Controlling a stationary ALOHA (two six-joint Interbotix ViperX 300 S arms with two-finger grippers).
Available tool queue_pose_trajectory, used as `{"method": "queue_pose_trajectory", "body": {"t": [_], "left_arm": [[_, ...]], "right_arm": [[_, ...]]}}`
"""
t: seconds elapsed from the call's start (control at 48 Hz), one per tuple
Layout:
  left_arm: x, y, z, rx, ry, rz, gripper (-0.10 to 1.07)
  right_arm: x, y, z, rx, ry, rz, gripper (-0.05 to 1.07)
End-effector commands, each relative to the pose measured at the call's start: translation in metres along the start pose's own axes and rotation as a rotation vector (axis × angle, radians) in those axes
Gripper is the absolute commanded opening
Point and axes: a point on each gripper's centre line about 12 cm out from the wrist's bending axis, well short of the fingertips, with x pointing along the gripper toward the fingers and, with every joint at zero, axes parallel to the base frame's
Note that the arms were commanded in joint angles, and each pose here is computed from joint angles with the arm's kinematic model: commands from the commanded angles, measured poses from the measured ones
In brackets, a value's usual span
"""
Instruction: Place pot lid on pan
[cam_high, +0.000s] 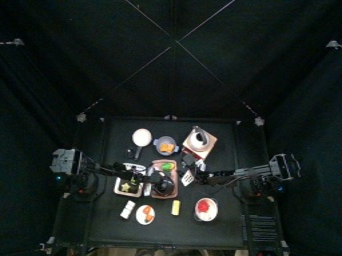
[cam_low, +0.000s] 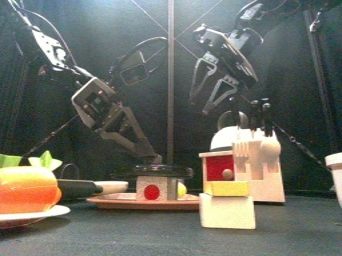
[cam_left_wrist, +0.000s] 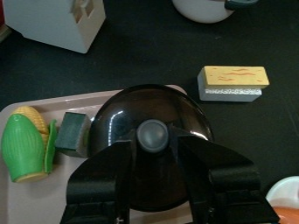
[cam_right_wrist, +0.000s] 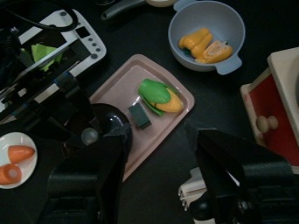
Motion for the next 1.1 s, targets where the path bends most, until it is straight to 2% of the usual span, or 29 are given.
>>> {"method": "queue_pose_trajectory", "body": {"t": [0.0, 0.125, 0.292, 0.479, 0.646, 0.833, 0.917, 1.083], "left_arm": [[-0.006, -0.001, 0.013, 0.007, -0.042, 0.000, 0.71], [-0.017, -0.002, 0.026, 0.008, -0.086, 0.003, 0.71], [-0.046, 0.002, 0.046, -0.012, -0.144, 0.040, 0.71], [-0.076, 0.016, 0.056, -0.087, -0.099, 0.133, 0.71], [-0.101, 0.055, 0.056, -0.164, -0.084, 0.263, 0.71], [-0.124, 0.116, 0.043, -0.274, -0.071, 0.442, 0.71], [-0.131, 0.134, 0.035, -0.307, -0.053, 0.496, 0.71], [-0.141, 0.158, 0.018, -0.343, -0.016, 0.572, 0.71]], "right_arm": [[-0.007, 0.002, 0.010, 0.018, -0.025, 0.020, 0.86], [-0.010, 0.002, 0.012, 0.020, -0.030, 0.025, 0.86], [-0.015, -0.001, 0.012, 0.038, -0.029, 0.033, 0.86], [-0.023, -0.008, 0.015, 0.048, -0.045, 0.036, 0.86], [-0.025, -0.020, 0.019, 0.070, -0.058, 0.025, 0.86], [-0.022, -0.022, 0.023, 0.062, -0.079, 0.054, 0.86], [-0.021, -0.022, 0.021, 0.045, -0.080, 0.064, 0.86], [-0.021, -0.030, 0.011, 0.022, -0.078, 0.065, 0.86]]}}
